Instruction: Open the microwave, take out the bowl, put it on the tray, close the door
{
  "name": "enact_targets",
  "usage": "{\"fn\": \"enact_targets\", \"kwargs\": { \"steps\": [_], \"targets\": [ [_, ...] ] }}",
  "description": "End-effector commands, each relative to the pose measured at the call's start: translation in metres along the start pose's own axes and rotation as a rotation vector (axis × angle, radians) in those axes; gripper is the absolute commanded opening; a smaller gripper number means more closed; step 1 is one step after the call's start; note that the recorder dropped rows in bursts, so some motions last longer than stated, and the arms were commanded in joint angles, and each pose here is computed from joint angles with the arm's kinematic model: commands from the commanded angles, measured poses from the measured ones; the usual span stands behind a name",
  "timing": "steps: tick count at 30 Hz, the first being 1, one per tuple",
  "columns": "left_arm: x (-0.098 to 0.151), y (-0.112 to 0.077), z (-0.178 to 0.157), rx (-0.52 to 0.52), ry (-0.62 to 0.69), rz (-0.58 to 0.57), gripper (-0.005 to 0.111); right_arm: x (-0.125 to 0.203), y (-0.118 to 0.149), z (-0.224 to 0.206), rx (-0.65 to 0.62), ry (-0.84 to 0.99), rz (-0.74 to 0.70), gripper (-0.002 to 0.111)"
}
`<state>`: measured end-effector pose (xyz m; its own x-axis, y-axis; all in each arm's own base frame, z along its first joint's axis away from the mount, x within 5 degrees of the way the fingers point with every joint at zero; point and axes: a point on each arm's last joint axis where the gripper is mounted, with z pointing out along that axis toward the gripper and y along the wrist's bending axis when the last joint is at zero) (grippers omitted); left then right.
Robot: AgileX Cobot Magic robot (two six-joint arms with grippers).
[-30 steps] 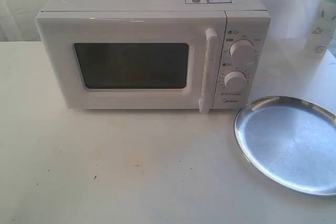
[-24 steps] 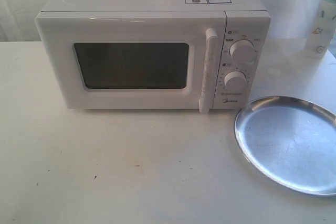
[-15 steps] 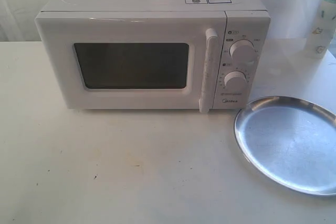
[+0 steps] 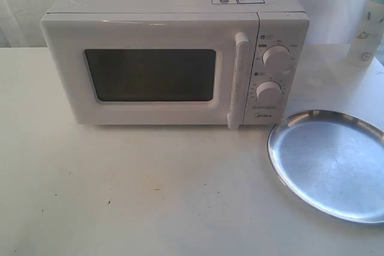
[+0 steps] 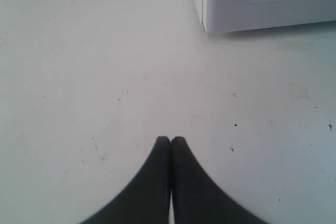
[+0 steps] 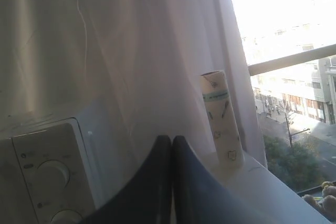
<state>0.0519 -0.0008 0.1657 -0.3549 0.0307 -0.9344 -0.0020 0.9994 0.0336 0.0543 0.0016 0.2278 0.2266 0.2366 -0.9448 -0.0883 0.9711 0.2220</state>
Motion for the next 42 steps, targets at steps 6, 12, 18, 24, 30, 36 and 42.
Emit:
{"fn": "enact_targets", "kwargs": {
  "steps": [6,12,18,24,30,36,42],
  "targets": [
    [-0.001,-0.001,0.000,0.008,-0.003,-0.005,0.000,0.000,0.000,-0.001,-0.004,-0.011,0.042,0.000],
    [-0.001,-0.001,0.000,0.008,-0.003,-0.005,0.000,-0.017,0.008,-0.001,-0.086,-0.123,0.114,0.000],
    [-0.001,-0.001,0.000,0.008,-0.003,-0.005,0.000,-0.052,0.026,0.019,-0.190,-0.121,0.076,0.000],
    [-0.001,-0.001,0.000,0.008,-0.003,-0.005,0.000,-0.033,0.032,0.072,-0.264,0.034,0.093,0.000],
    [-0.001,-0.001,0.000,0.008,-0.003,-0.005,0.000,0.023,0.042,0.120,-0.492,0.250,-0.119,0.000],
    [-0.001,-0.001,0.000,0.008,-0.003,-0.005,0.000,0.077,0.063,0.143,-1.004,0.389,-0.150,0.000],
    [-0.001,-0.001,0.000,0.008,-0.003,-0.005,0.000,0.112,0.061,0.167,-1.169,0.538,-0.153,0.000]
  ]
}}
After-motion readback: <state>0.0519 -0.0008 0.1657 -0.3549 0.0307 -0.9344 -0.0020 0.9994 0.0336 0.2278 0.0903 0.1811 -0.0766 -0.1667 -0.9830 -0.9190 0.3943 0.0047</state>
